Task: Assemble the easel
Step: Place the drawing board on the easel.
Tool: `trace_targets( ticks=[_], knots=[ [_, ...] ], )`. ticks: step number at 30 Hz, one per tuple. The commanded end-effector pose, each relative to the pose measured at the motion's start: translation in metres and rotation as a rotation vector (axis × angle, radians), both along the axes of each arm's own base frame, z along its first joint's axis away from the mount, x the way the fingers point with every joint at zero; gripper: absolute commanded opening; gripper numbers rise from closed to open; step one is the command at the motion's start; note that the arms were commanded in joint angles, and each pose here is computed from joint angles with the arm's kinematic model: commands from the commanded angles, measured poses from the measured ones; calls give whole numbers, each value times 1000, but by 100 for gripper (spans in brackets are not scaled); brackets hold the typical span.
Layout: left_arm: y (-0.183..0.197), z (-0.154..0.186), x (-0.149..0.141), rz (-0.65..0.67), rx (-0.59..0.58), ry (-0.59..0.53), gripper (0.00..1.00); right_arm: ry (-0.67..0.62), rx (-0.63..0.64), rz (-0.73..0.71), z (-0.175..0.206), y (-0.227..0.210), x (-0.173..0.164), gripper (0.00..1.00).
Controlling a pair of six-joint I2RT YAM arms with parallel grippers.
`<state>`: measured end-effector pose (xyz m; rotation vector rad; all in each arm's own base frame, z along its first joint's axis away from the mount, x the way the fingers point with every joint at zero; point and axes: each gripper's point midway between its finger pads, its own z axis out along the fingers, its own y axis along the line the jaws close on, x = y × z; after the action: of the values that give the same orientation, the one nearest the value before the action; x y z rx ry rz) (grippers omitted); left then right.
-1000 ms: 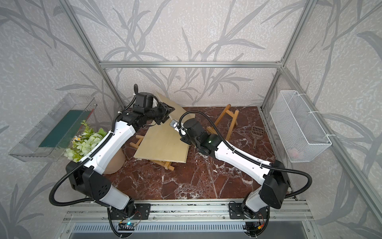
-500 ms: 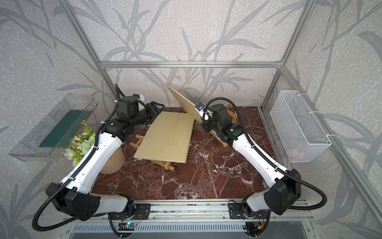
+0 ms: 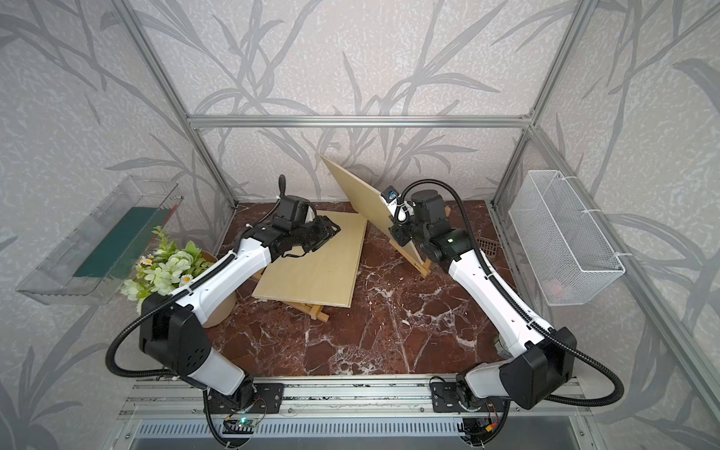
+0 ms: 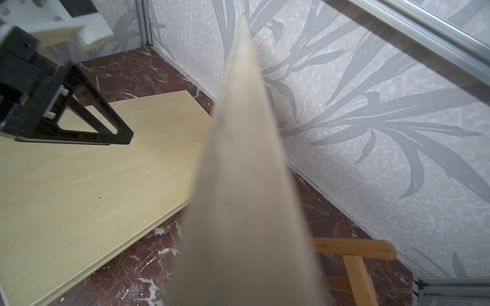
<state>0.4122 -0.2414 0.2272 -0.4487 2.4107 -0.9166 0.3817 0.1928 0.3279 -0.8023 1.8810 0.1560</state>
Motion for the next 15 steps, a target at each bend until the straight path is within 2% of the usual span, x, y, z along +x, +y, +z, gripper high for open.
trace_targets(
  ticks=[1,6,15],
  knots=[
    [-35,7,13,-76,-48,-25,57,-49,100,25,42,-11,-22,0],
    [-83,-7,32,-140,-97,7,57,-19,123,15,37,-22,-31,0],
    [-140,-69,62,-133,-204,80,56,24,135,-20,28,-35,-35,0]
  ],
)
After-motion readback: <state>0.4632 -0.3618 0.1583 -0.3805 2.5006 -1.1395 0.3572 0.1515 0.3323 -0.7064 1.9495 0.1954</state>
